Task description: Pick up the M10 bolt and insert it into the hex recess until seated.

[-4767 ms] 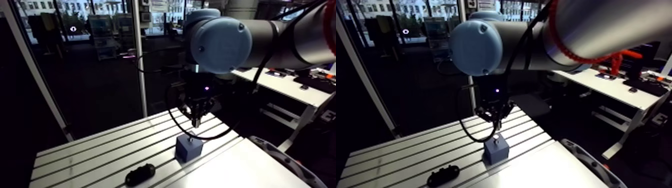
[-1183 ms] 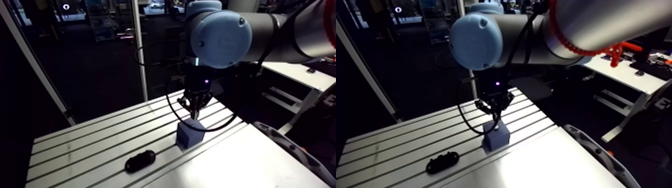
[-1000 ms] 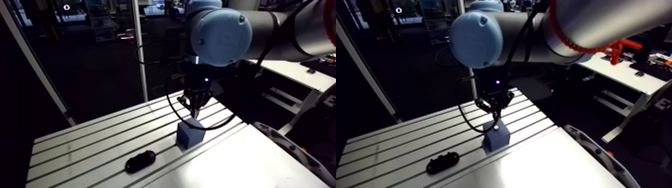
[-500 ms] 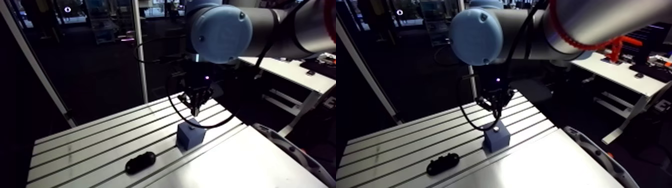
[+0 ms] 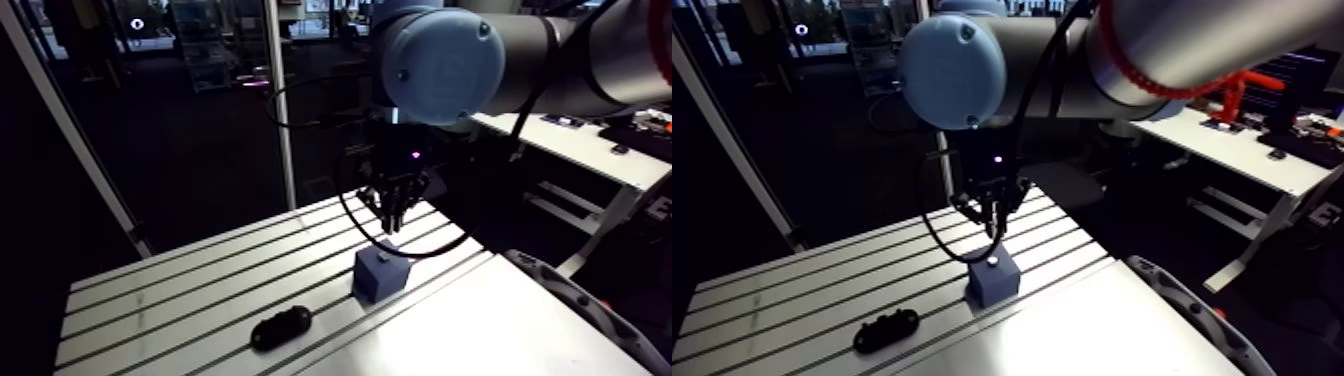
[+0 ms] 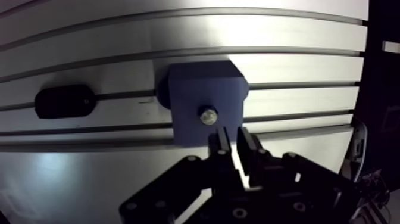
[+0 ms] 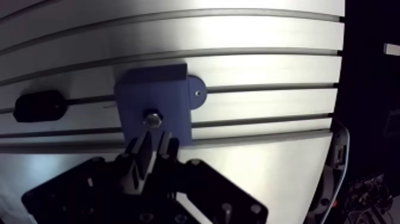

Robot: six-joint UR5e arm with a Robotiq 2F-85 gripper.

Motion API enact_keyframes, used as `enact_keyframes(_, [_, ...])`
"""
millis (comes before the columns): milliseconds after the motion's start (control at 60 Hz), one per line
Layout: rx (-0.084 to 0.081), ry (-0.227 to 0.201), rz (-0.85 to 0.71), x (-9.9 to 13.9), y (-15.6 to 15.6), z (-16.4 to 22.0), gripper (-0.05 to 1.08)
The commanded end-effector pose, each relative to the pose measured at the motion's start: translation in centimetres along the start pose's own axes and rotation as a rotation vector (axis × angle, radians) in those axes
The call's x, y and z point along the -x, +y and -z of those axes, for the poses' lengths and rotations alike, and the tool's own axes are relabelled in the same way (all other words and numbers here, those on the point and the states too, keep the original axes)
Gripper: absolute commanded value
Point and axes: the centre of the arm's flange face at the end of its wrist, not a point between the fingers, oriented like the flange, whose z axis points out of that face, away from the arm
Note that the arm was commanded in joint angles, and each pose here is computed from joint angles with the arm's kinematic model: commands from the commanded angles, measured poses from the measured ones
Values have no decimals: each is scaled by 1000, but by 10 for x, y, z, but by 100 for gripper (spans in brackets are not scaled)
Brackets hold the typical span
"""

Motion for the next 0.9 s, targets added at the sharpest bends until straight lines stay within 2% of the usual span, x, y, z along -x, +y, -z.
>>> enact_keyframes(17, [5, 13, 38, 3, -2, 4, 0])
enact_keyframes(67, [13, 21, 47, 4, -2, 8, 0])
enact_keyframes(233, [14, 30, 60, 5, -2, 10, 1])
enact_keyframes(283, [8, 25, 75, 4, -3, 7, 6])
enact_keyframes(367, [1, 19, 102, 5, -4, 3, 7])
enact_keyframes(467, [-8, 3, 177, 4, -4, -6, 18])
enact_keyframes(650, [-18, -11, 237, 2, -4, -15, 26])
enact_keyframes(783, [-11, -4, 241, -3, -2, -24, 31])
enact_keyframes(850, [2, 16, 241, -5, -1, -25, 31])
enact_keyframes(900, [1, 14, 240, -5, -1, -27, 31])
